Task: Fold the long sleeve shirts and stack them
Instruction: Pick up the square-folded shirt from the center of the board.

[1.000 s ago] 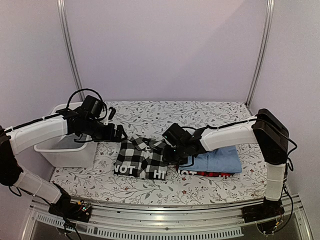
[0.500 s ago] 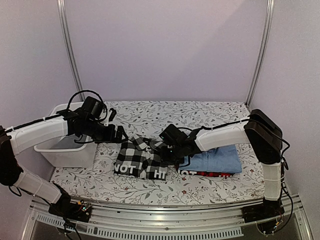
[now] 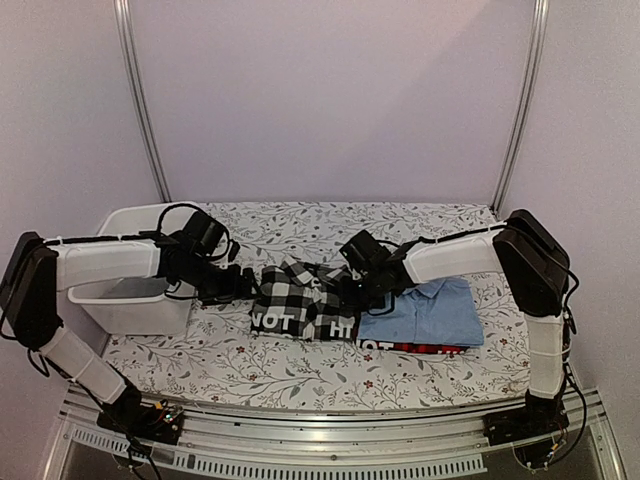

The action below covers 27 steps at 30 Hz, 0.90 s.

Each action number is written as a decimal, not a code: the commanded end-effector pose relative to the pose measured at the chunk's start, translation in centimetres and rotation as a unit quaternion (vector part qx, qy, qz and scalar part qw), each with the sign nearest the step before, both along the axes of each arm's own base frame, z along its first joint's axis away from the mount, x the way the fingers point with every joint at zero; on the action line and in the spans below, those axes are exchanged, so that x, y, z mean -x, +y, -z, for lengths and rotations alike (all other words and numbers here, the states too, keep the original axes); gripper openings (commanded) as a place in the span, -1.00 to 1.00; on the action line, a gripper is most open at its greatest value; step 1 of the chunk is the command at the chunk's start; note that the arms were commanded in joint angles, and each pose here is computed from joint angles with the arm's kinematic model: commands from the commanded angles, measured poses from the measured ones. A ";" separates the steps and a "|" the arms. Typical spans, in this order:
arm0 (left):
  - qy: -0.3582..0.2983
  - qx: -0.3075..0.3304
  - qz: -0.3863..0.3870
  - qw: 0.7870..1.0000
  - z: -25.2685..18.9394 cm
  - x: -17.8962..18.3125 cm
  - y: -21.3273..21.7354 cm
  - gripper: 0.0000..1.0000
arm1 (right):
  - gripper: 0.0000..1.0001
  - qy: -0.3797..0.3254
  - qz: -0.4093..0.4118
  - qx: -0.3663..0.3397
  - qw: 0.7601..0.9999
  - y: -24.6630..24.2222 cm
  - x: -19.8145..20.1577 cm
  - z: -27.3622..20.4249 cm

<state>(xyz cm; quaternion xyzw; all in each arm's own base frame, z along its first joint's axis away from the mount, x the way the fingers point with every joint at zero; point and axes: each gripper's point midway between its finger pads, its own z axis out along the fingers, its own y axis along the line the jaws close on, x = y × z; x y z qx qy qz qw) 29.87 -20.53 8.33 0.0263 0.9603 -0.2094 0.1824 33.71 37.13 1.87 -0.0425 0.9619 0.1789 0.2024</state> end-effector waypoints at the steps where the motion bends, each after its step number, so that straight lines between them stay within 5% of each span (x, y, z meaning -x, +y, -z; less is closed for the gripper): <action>1: 0.017 0.012 -0.038 0.999 2.2 -0.3 -0.2 0.67 | -1.00 0.004 -0.029 0.006 1.000 -0.2 0.7 -0.4; 20: 0.026 -0.012 -0.029 0.999 6.5 -3.9 -1.9 0.13 | -1.00 0.022 -0.039 -0.030 0.999 1.2 1.2 0.4; 27: 0.053 0.012 -0.016 0.998 7.7 -3.5 -3.5 -0.52 | -1.00 0.014 -0.030 -0.043 0.999 1.9 0.6 -0.6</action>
